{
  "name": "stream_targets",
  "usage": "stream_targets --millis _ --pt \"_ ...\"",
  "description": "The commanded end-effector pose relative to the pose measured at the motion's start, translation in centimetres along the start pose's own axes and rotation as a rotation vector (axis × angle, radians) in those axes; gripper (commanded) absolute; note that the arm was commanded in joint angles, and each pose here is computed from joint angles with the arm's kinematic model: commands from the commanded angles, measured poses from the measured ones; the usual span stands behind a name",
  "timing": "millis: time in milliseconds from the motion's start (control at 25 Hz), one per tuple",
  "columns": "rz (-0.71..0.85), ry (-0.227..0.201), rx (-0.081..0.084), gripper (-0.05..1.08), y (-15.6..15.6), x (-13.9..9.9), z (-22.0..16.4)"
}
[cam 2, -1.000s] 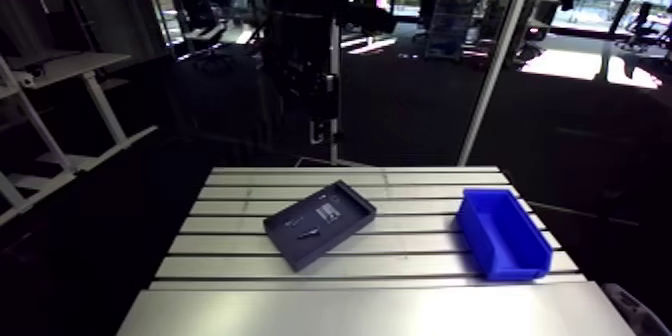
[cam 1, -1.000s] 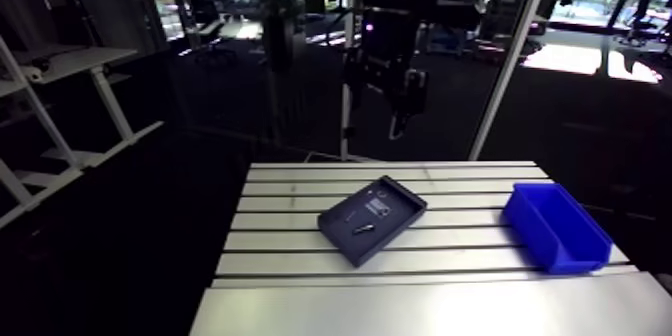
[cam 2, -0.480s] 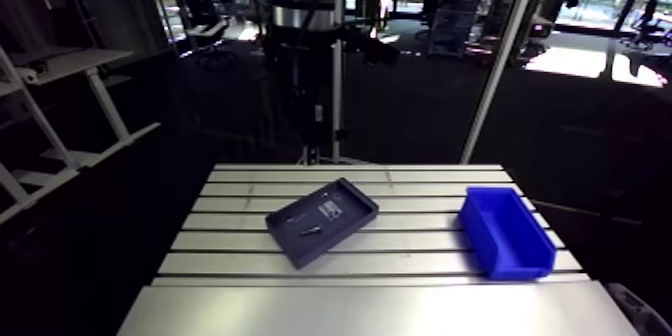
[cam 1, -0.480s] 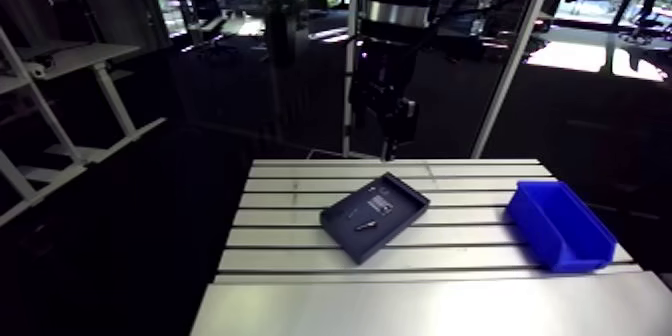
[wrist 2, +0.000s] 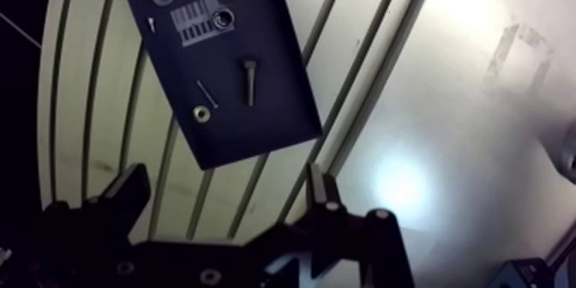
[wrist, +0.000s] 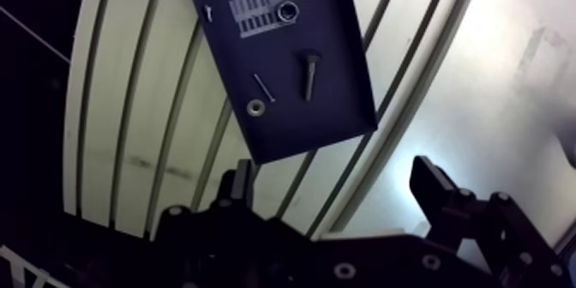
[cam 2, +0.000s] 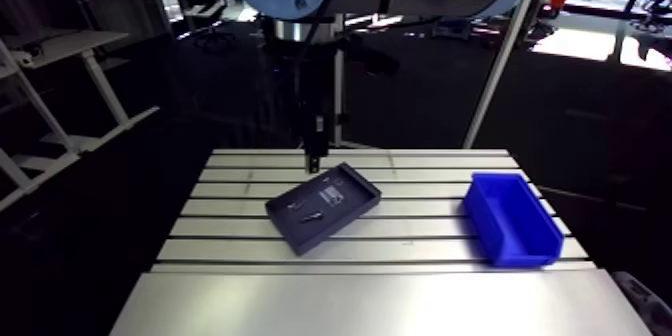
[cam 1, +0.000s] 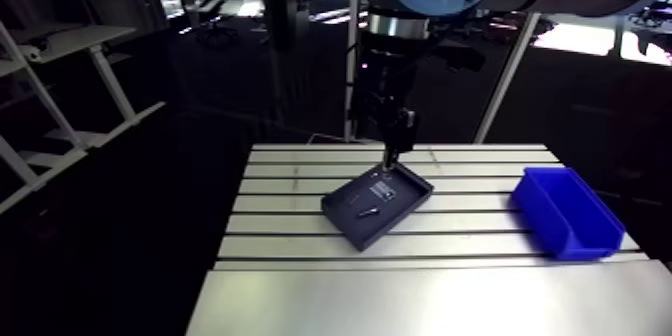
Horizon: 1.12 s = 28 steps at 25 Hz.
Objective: Pick up the M10 bolt from the tray and put it into the blue bin.
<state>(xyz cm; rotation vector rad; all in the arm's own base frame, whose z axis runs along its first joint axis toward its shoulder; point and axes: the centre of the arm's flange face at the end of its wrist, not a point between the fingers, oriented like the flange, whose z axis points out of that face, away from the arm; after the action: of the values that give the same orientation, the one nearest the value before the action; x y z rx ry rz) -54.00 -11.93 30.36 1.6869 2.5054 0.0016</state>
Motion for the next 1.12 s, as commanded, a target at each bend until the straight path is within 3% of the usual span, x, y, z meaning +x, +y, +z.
stream_targets --millis 40,200,440,640,1120 --pt "-0.004 0.000 -0.009 0.01 -0.3 0.2 1.6" --pt "-0.010 0.007 -0.010 0.01 -0.2 0.3 2.6" --pt "-0.015 0.007 -0.032 0.01 0.2 0.2 3.8" --pt "-0.023 0.009 -0.028 0.01 0.2 0.0 4.9" --pt "-0.024 0.040 0.013 0.01 0.0 0.2 6.1"
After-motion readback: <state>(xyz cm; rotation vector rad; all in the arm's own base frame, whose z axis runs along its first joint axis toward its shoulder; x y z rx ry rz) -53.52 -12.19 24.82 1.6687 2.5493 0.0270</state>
